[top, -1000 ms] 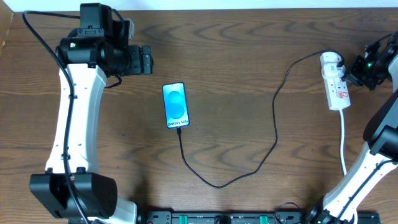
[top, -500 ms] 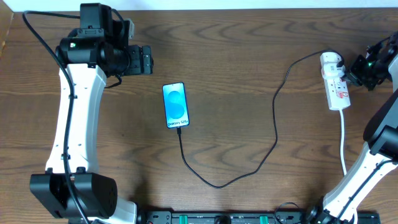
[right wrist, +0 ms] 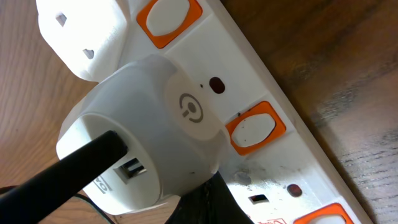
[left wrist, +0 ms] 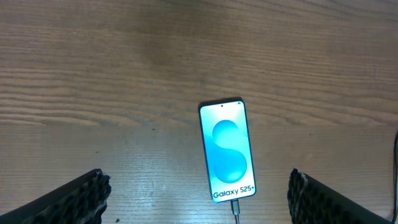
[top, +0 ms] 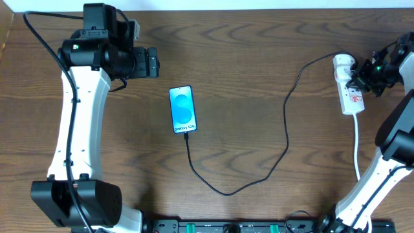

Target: Plug charger to phone and switch on socket

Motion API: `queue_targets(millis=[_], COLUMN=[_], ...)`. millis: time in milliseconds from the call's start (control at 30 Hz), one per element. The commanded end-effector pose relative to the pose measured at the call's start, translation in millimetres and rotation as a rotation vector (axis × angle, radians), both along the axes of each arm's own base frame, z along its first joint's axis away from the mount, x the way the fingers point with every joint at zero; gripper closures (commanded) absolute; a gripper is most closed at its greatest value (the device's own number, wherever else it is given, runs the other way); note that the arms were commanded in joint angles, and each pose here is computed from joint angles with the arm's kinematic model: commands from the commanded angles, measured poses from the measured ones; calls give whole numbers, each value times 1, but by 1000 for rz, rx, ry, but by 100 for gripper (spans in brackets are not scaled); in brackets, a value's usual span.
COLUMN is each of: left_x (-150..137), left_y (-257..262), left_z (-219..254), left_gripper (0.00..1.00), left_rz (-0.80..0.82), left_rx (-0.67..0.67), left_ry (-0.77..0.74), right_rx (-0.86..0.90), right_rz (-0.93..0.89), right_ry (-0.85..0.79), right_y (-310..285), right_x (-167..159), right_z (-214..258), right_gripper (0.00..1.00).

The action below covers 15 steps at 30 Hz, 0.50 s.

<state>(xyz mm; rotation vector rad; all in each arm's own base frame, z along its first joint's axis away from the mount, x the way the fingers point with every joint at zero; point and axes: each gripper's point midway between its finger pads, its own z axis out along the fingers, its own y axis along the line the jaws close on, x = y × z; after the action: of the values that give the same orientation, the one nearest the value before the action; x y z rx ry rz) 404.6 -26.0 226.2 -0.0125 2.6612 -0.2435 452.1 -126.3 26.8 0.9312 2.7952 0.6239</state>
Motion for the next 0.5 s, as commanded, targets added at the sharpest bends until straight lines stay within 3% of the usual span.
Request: queue_targets(millis=[0, 267, 467], left_x=[0, 1, 1], left_y=[2, 2, 2], left_z=[6, 6, 6], left_gripper=[7, 7, 7], left_rz=[10, 10, 10], left_rx=[4, 4, 5], left_ry=[-14, -15, -15], right_rx=[38, 9, -52], right_rz=[25, -41, 8], right_ry=[-7, -37, -150], right_y=[22, -10, -32], right_x=[12, 14, 16], right_z=[-20, -16, 21], right_gripper=[99, 99, 99])
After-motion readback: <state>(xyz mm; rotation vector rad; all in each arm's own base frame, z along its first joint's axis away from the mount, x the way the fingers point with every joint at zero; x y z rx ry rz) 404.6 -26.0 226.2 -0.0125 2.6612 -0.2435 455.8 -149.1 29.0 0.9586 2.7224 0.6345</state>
